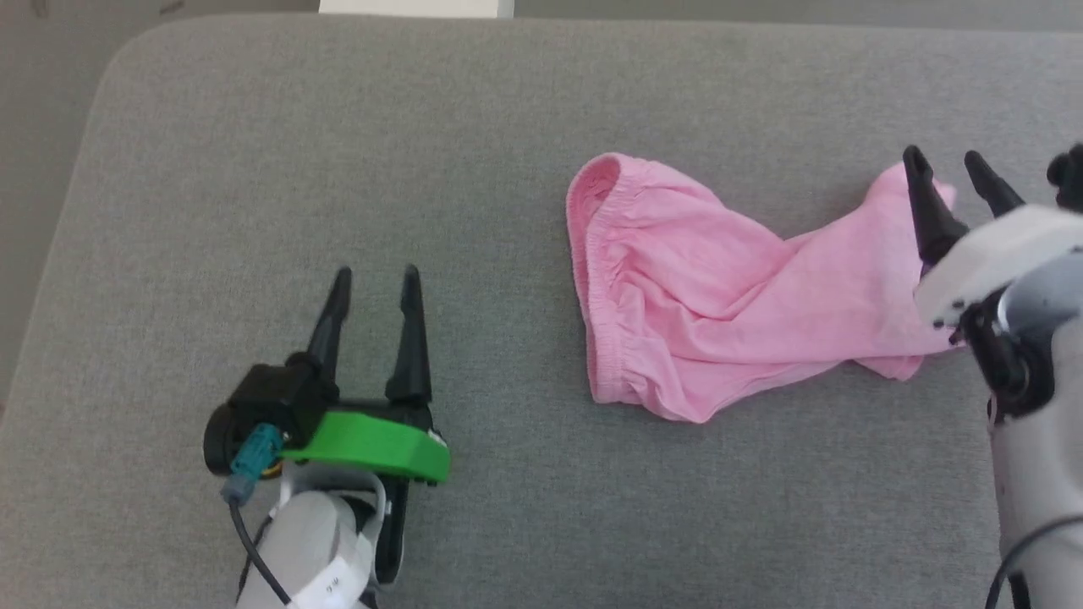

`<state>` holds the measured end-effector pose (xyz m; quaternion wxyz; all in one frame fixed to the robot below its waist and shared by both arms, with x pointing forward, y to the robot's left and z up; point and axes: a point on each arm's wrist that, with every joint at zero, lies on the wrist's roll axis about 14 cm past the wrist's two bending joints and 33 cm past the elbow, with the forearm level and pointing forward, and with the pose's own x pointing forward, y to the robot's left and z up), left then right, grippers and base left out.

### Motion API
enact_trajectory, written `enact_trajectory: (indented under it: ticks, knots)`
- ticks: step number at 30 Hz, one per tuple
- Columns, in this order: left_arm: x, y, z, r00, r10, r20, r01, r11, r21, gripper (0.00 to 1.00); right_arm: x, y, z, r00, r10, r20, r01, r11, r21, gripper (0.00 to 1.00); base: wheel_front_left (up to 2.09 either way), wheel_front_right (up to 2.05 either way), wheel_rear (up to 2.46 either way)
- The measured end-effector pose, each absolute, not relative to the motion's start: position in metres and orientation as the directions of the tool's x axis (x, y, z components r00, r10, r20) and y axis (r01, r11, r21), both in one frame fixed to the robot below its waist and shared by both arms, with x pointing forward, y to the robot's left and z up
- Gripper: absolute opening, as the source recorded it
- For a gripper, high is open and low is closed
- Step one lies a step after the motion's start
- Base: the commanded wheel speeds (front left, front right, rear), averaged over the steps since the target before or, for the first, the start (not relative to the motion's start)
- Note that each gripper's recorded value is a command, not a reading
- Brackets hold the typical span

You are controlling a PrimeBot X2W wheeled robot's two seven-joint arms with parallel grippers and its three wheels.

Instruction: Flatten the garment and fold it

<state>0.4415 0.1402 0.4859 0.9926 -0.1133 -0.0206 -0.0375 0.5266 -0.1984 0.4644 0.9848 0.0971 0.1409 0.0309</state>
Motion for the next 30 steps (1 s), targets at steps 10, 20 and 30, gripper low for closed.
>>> enact_trajectory:
  ticks: [10,20,30]
  knots:
    - [0.410,0.047,0.465,0.897,-0.439,-0.044,0.422,0.884,-0.201,1.00,0.441,-0.227,0.513,0.999,-0.021,-0.035,0.027,0.981,0.190,1.00,0.00,0.00,0.00]
    - [0.389,-0.003,0.434,0.759,-0.617,-0.208,0.578,0.786,-0.221,1.00,0.387,-0.249,0.503,0.990,-0.124,-0.071,0.138,0.961,0.239,1.00,0.00,0.00,0.00]
    - [0.386,-0.013,0.418,0.710,-0.648,-0.275,0.601,0.762,-0.243,0.00,0.378,-0.258,0.501,0.985,-0.156,-0.078,0.171,0.950,0.261,1.00,0.00,0.00,0.00]
